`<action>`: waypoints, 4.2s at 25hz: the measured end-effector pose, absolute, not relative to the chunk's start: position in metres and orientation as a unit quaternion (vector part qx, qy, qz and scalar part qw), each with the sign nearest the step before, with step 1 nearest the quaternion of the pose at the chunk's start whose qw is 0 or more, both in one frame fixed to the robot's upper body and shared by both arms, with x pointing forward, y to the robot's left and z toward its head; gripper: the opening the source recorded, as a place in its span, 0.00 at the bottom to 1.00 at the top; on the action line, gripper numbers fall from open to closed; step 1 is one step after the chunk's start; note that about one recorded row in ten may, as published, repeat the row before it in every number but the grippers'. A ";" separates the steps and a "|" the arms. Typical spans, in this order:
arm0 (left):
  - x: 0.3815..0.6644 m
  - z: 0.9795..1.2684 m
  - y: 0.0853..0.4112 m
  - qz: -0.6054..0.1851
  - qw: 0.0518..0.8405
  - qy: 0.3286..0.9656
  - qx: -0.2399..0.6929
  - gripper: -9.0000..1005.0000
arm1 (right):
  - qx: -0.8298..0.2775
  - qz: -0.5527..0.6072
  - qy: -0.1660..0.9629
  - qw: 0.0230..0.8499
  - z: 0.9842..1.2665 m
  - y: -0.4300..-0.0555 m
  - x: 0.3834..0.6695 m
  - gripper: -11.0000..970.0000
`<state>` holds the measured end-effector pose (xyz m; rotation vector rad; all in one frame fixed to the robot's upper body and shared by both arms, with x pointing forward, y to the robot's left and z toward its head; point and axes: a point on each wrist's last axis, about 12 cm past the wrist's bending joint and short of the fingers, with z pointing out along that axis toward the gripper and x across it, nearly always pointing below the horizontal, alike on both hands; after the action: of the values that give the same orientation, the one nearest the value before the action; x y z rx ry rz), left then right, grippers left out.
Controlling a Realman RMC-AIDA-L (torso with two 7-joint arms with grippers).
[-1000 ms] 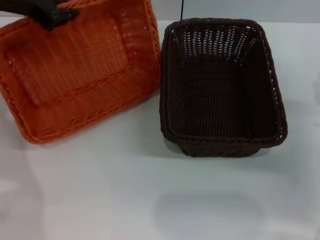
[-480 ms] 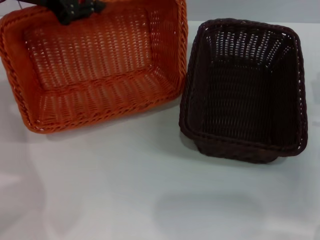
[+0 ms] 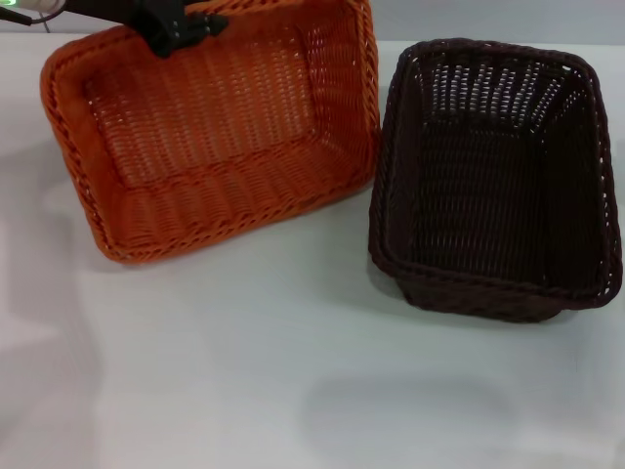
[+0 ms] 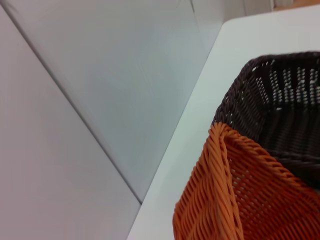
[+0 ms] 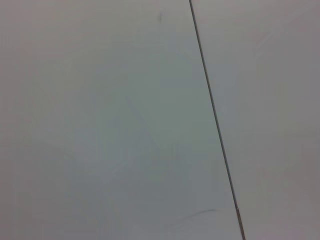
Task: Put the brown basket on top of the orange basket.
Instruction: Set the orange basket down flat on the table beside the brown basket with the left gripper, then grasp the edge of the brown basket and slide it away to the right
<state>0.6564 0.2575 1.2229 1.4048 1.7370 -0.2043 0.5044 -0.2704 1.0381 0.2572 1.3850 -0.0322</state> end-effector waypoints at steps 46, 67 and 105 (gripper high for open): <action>0.657 1.230 0.293 0.298 0.643 0.625 0.327 0.70 | 0.103 0.004 0.639 0.762 1.039 -0.260 0.506 0.83; 0.573 1.179 0.323 0.289 0.839 0.448 0.108 0.70 | 0.098 0.008 0.636 0.765 1.041 -0.257 0.507 0.83; 0.485 1.041 0.381 0.207 0.760 0.615 0.011 0.70 | -0.214 0.226 0.730 0.608 1.179 -0.145 0.562 0.83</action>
<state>0.4848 0.3807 1.0413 0.0229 1.3393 0.4516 0.5619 -0.1449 1.1790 -0.4956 1.6868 0.5219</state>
